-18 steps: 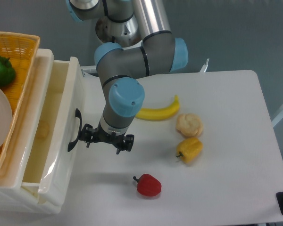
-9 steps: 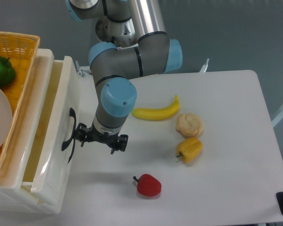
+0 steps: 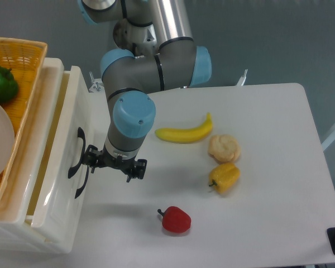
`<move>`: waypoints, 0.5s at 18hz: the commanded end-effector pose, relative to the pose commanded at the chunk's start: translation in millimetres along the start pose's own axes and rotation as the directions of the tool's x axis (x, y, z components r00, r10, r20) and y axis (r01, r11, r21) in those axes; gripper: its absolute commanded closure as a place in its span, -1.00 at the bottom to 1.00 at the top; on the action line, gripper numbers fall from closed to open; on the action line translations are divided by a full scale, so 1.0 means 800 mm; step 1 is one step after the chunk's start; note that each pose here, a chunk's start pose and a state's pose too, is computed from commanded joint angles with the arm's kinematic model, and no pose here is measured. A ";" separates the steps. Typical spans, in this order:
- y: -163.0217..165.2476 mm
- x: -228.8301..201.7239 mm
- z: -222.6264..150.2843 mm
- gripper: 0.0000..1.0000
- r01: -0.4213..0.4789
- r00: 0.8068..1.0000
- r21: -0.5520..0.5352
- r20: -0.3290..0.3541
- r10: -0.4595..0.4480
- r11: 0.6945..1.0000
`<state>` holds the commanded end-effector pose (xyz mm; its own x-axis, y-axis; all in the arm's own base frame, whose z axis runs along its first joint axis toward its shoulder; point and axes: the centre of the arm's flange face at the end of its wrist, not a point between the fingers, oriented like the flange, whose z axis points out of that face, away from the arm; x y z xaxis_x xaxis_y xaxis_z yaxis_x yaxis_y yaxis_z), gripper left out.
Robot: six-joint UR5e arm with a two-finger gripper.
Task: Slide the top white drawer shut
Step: 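Push the white drawer front inward with the gripper until shut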
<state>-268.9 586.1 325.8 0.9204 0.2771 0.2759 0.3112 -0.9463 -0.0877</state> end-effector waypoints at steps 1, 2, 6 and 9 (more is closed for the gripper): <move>0.000 0.004 0.001 -1.00 -0.004 1.000 -0.002 0.001 0.004 1.000; -0.001 0.007 0.002 -1.00 -0.001 1.000 -0.003 0.001 0.001 1.000; -0.001 0.011 0.003 -1.00 -0.001 1.000 -0.004 -0.001 0.001 1.000; -0.001 0.010 0.005 -1.00 0.003 1.000 -0.007 -0.002 -0.003 1.000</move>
<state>-260.7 589.7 324.1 0.9189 0.2796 0.2783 0.3124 -0.9465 -0.0806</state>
